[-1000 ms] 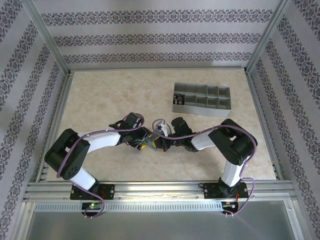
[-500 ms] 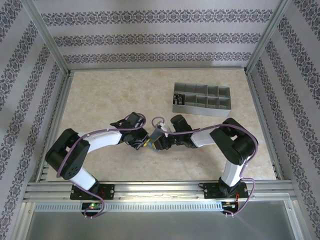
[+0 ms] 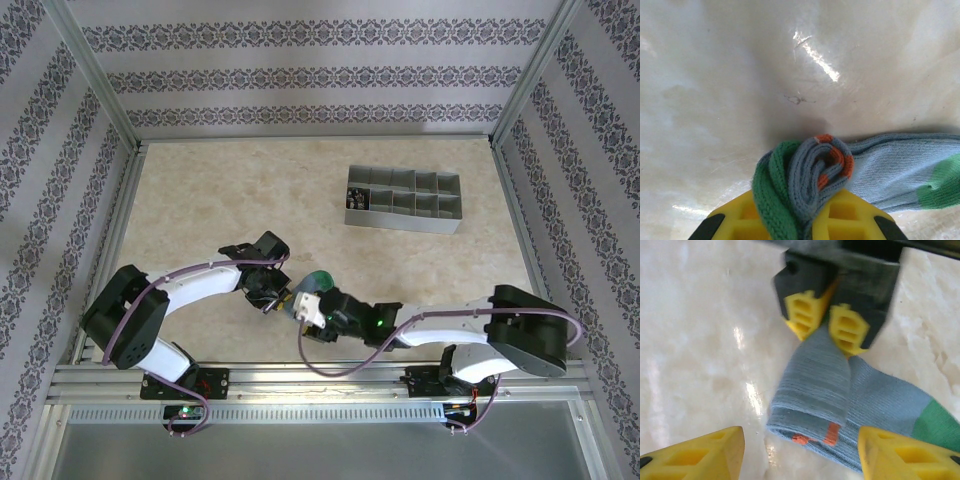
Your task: Roll the socks
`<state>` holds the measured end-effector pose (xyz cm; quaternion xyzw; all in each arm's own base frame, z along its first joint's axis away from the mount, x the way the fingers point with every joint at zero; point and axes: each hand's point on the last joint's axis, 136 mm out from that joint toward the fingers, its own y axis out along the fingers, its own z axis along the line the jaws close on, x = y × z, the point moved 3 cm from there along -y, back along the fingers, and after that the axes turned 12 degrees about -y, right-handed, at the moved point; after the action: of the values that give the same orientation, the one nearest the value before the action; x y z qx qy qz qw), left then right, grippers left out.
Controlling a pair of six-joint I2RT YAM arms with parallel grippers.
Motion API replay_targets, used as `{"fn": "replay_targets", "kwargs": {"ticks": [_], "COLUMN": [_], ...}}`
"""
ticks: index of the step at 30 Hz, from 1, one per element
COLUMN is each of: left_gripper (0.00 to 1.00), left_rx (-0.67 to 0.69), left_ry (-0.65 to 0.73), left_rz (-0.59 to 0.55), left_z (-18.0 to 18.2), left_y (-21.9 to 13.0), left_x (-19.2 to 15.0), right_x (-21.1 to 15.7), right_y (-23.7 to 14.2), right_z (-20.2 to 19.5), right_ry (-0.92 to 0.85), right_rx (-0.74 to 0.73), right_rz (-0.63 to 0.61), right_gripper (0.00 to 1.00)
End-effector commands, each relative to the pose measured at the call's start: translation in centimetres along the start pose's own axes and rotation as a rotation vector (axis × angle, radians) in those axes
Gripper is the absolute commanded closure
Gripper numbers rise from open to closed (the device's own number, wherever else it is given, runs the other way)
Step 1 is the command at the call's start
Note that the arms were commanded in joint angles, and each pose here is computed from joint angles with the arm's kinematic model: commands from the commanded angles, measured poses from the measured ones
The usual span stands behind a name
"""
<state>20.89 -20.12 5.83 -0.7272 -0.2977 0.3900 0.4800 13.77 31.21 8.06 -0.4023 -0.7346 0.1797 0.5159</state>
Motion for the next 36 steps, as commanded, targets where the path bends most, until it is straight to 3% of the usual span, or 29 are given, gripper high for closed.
{"fn": "replay_targets", "kwargs": {"ticks": [1,5,9,11,13,17,18,21,24,28,36], "left_gripper": [1.0,1.0,1.0,1.0,1.0,0.67,0.6,0.34,0.22,0.2,0.21], "left_rx": [0.168,0.16,0.143,0.13,0.111,0.038,0.006,-0.078,-0.147,-0.221,-0.276], "left_ry": [-0.034,-0.032,-0.032,-0.032,-0.028,-0.026,-0.025,-0.031,-0.039,-0.047,-0.03], "left_rz": [-0.049,-0.044,-0.039,-0.037,-0.035,-0.047,-0.052,-0.077,-0.096,-0.115,-0.094], "left_z": [3.6,3.4,3.1,2.9,2.7,1.8,1.4,0.3,-0.4,-0.5,0.2], "left_y": [0.8,0.8,0.8,0.7,0.4,-0.8,-1.3,-2.8,-4.1,-5.2,-5.7], "left_x": [0.8,0.7,0.6,0.6,0.6,0.7,0.7,1.0,1.5,2.1,2.0], "right_x": [0.5,2.3,1.0,-0.6,-2.4,-5.6,-5.5,-5.5,-6.4,-7.3,-9.1], "right_y": [0.9,2.4,4.5,5.1,5.3,4.9,4.8,4.8,4.8,4.3,3.5], "right_z": [-2.1,-1.7,-1.2,-1.1,-0.9,-0.1,0.3,1.5,2.2,2.9,3.8], "right_ry": [-0.213,-0.3,-0.311,-0.282,-0.223,-0.085,-0.071,-0.026,0.095,0.26,0.437], "right_rx": [-0.202,-0.208,-0.185,-0.177,-0.155,-0.058,-0.026,0.056,0.132,0.214,0.237], "right_rz": [0.13,0.135,0.238,0.315,0.379,0.467,0.471,0.454,0.455,0.4,0.335], "right_gripper": [0.39,0.39,0.43,0.49,0.65,0.97,1.0,1.0,1.0,1.0,1.0]}}
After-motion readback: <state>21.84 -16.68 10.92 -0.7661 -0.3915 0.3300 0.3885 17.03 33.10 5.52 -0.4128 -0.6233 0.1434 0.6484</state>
